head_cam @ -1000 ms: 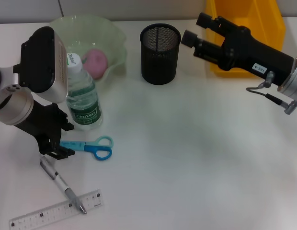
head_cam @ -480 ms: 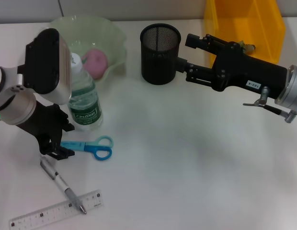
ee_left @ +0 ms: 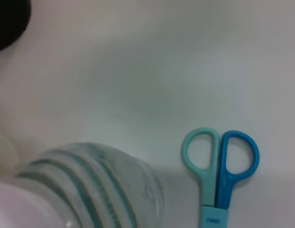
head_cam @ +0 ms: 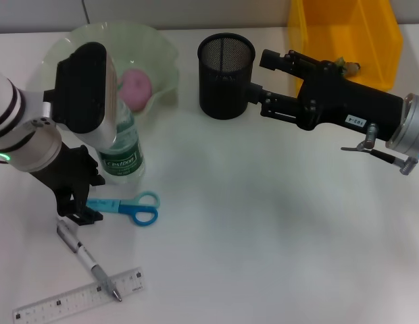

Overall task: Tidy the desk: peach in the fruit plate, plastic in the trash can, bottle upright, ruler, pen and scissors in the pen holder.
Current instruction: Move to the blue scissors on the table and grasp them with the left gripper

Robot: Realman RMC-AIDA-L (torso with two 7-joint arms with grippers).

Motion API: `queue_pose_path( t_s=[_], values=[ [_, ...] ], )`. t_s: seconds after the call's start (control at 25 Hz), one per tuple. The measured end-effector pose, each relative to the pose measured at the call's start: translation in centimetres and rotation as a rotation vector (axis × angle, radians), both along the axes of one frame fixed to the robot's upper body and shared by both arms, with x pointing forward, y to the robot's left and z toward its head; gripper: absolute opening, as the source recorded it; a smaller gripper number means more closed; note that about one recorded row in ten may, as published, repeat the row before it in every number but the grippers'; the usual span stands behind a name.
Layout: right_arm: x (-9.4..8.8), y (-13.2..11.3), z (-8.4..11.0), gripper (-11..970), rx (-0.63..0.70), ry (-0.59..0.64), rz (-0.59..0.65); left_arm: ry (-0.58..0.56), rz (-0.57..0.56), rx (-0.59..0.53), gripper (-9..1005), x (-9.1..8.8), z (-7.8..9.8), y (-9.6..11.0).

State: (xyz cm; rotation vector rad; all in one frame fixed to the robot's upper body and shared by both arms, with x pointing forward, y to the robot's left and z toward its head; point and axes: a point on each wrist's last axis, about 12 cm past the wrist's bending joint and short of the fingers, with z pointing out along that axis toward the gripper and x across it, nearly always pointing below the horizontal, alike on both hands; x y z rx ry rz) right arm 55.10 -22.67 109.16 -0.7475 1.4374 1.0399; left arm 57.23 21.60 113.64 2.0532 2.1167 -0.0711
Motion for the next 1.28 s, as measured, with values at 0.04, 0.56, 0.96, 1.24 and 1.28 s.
queue_pose_path(
  t_s=[0.04,0.56,0.96,1.24,1.28],
  values=[
    [0.0,0.0,0.0,787,0.001,0.0,0.0,-0.004,0.0,0.001,629,0.0,0.0,-0.1],
    [0.0,0.1,0.0,787,0.01,-0.001,-0.001,0.002,-0.02,0.015,629,0.0,-0.3,-0.5],
    [-0.1,0.1,0.0,787,0.01,0.0,0.0,0.018,-0.043,0.04,628,0.0,-0.7,-1.0],
    [-0.2,0.1,-0.1,787,0.011,0.008,0.001,0.012,-0.055,0.053,628,0.0,-0.7,-1.2],
    [-0.2,0.1,-0.2,787,0.011,0.009,0.001,0.01,-0.057,0.055,628,0.1,-0.7,-1.3]
  ],
)
